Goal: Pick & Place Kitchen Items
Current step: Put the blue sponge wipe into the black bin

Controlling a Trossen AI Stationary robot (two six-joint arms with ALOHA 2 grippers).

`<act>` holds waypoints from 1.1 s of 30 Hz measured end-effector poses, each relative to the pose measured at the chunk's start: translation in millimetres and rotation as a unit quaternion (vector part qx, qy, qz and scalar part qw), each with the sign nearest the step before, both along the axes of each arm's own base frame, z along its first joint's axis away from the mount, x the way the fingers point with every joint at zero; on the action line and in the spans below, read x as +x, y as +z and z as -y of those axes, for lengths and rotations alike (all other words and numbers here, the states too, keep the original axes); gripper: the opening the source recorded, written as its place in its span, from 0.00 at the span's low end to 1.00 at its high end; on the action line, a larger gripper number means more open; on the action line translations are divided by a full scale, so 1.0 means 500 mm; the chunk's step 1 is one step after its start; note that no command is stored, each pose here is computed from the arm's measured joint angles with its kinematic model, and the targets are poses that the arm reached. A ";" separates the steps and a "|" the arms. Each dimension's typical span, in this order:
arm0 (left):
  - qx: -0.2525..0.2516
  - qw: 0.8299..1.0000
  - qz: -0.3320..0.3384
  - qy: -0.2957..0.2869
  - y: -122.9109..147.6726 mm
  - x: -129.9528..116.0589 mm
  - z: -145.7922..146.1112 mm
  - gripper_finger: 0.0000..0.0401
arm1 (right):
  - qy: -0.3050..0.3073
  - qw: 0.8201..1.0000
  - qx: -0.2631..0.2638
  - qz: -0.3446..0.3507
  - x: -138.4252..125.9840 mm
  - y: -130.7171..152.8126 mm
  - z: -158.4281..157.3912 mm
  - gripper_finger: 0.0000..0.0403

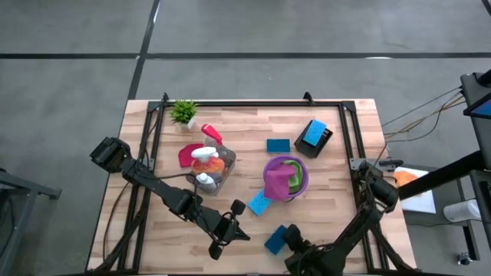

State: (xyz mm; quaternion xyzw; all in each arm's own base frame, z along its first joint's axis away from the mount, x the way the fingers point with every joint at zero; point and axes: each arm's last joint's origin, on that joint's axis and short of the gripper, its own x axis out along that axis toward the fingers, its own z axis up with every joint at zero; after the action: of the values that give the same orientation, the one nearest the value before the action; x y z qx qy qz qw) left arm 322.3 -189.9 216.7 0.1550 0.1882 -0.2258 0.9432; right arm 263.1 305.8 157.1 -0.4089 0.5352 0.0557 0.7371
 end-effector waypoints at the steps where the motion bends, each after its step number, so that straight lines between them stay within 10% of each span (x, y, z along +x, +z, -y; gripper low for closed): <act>1: 0.000 1.000 0.000 0.000 0.000 0.000 0.000 0.00 | -0.004 1.000 0.009 0.007 -0.002 0.012 0.000 0.04; 12: 0.000 1.000 -0.001 0.000 0.000 0.000 0.000 0.00 | -0.055 0.991 0.106 0.064 -0.033 0.121 0.026 0.04; 22: 0.000 1.000 0.000 0.000 0.000 0.000 0.000 0.00 | -0.123 0.959 0.255 0.010 0.010 0.059 0.056 0.06; 33: 0.000 1.000 -0.002 0.000 -0.001 0.000 0.000 0.00 | -0.150 0.948 0.280 -0.029 0.051 0.057 0.102 0.65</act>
State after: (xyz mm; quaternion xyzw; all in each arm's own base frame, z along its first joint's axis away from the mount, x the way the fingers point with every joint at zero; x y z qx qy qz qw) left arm 322.1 -190.1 216.4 0.1542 0.1898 -0.2260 0.9429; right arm 288.7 254.8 185.8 -0.0988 0.5744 0.1036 0.8059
